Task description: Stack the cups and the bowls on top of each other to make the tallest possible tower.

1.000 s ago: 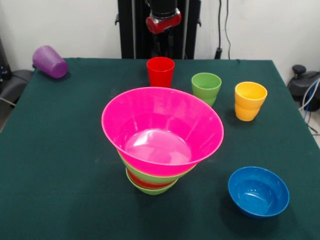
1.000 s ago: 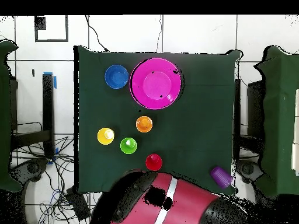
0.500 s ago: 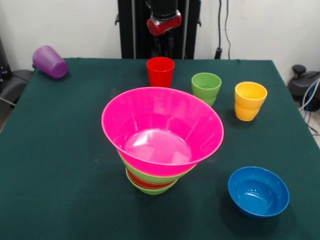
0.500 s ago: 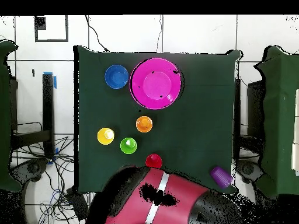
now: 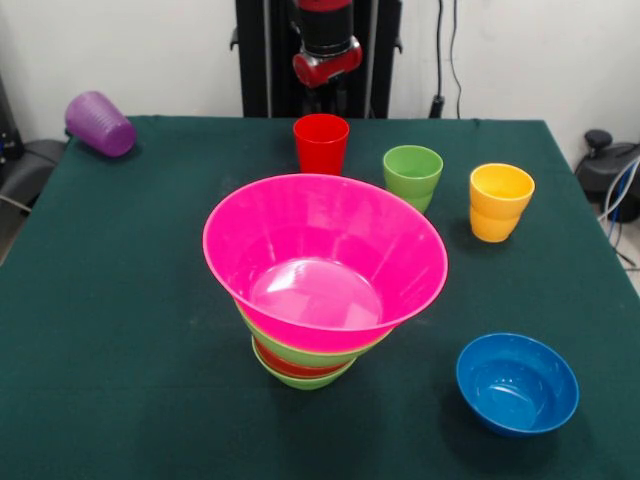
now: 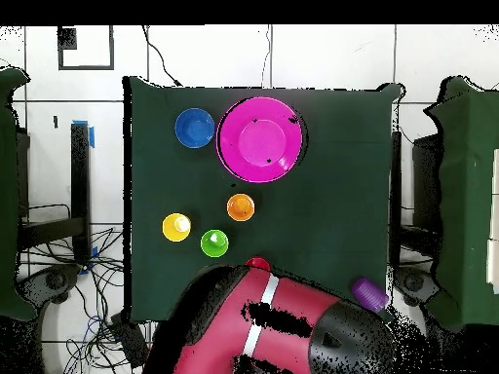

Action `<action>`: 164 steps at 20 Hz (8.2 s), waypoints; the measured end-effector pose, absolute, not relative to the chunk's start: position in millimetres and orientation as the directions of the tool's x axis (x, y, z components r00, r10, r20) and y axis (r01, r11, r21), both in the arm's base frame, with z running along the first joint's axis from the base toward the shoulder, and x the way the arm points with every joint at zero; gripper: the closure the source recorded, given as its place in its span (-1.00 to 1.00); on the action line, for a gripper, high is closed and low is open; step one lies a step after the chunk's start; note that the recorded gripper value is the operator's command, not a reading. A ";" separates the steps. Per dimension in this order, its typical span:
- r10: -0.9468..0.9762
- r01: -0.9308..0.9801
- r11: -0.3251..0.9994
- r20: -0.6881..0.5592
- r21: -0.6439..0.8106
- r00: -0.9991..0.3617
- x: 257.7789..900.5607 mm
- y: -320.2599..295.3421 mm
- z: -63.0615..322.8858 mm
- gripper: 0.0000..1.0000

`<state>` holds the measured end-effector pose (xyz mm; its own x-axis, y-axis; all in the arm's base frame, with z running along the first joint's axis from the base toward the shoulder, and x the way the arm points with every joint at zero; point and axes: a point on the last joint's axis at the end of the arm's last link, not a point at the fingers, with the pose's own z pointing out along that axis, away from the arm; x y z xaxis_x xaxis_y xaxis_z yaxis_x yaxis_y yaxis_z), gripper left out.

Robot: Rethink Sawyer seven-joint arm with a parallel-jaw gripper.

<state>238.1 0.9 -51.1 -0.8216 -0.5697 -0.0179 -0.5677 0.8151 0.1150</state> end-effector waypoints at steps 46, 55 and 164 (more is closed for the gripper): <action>-0.541 -0.541 0.836 -0.031 0.092 -0.841 293.8 -6.8 -40.1 -1.00; -0.534 -0.534 0.841 -0.027 0.093 -0.845 308.3 -7.7 -36.3 -1.00; -0.388 -0.384 0.919 0.026 0.088 -0.921 474.9 16.9 68.7 -1.00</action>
